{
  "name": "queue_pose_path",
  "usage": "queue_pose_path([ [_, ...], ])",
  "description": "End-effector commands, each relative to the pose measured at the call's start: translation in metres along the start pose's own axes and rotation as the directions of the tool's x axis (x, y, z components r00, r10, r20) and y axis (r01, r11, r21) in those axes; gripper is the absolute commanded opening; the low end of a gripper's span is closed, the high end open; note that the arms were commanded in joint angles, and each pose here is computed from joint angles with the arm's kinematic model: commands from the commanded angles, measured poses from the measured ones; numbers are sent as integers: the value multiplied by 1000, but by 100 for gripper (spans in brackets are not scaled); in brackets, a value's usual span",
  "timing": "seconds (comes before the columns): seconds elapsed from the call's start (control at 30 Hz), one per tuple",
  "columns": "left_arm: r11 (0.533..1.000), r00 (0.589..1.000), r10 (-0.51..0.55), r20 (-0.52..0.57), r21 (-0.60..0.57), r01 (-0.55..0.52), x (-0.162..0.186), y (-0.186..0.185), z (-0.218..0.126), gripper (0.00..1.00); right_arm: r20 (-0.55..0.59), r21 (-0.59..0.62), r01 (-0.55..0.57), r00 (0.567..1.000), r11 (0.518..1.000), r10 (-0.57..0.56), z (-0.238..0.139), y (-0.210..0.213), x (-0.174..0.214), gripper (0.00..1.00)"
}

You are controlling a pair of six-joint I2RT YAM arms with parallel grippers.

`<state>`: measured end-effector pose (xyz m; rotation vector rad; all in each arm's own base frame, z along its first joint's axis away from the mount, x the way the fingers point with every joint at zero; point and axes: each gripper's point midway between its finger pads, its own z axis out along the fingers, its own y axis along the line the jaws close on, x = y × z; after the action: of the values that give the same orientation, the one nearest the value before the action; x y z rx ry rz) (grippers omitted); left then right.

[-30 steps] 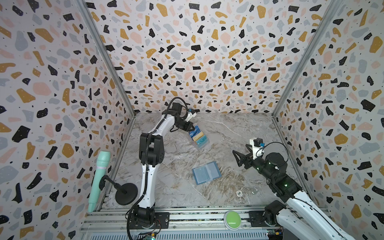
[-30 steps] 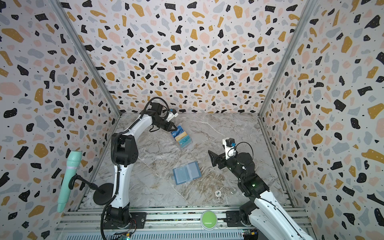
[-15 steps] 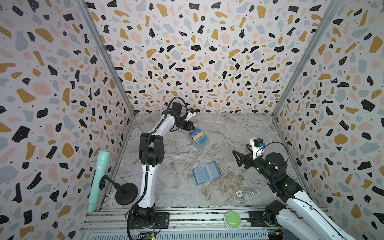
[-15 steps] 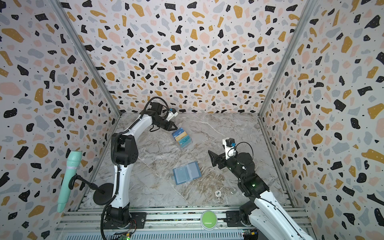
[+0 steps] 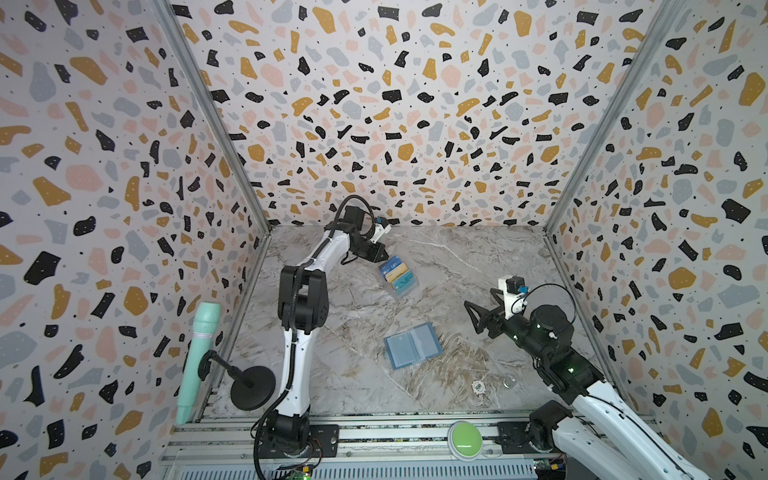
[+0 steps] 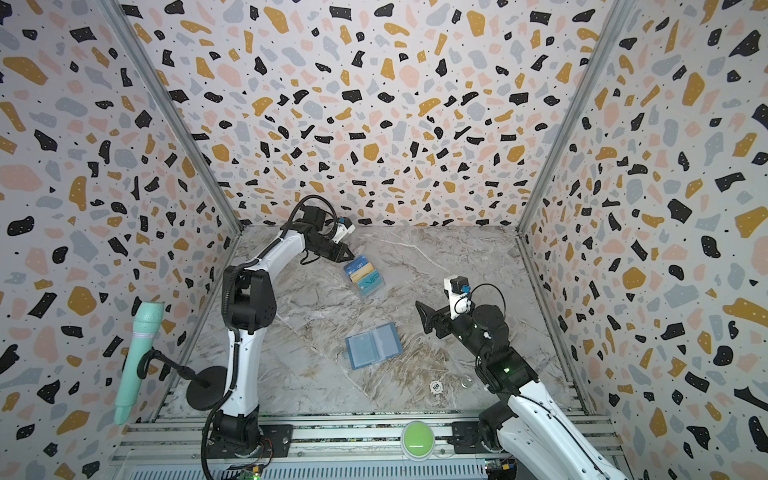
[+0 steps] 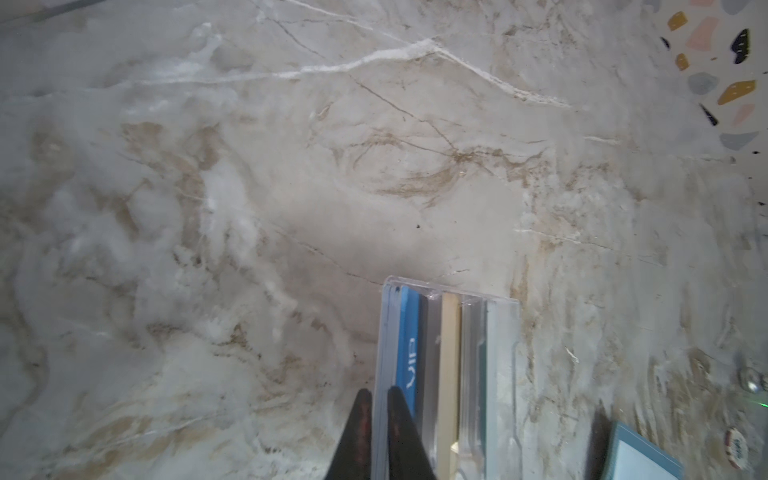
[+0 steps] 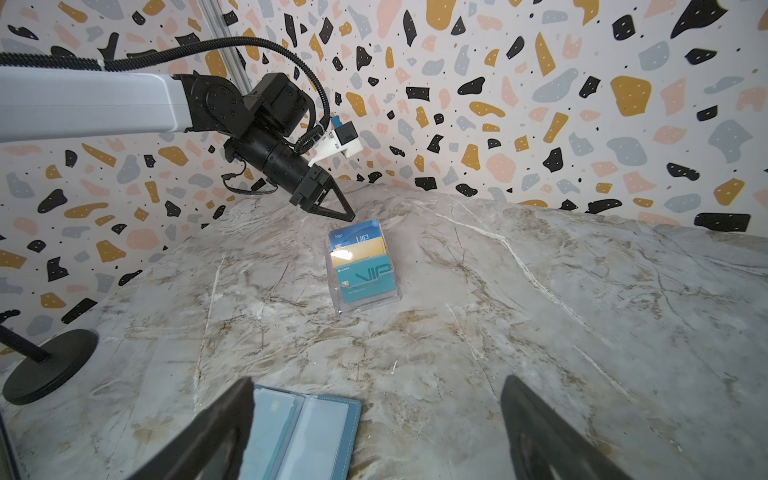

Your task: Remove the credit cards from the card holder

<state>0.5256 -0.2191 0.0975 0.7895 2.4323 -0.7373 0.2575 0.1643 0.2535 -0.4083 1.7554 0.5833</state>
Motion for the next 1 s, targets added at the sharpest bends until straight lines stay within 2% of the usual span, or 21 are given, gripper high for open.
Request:
queue_pose_path([
  [0.0,991,994,37,107,-129,-23,-31,-4,-39,19,-2,-40,9,1000,999,-9,3,7,-5,93],
  [0.13,976,981,29,191,-216,13,-41,-11,-76,25,-56,-88,-3,998,996,-2,12,14,2,93],
  [0.27,969,956,18,294,-241,56,-42,-29,-111,30,-116,-137,-28,993,990,12,22,21,11,93],
  [0.33,963,942,14,335,-258,78,-36,-35,-125,34,-144,-158,-40,989,987,17,27,24,15,93],
  [0.47,955,940,-29,341,-269,127,-11,-47,-142,35,-203,-174,-72,979,982,35,35,27,25,93],
  [0.63,951,924,-87,372,-244,188,31,-78,-146,35,-331,-214,-141,941,967,64,45,36,40,91],
  [0.83,963,927,-91,364,-206,176,78,-139,-139,36,-488,-274,-251,868,928,91,56,50,66,87],
  [0.97,973,928,-113,355,-149,176,109,-178,-126,34,-548,-255,-290,829,922,109,64,50,81,79],
])
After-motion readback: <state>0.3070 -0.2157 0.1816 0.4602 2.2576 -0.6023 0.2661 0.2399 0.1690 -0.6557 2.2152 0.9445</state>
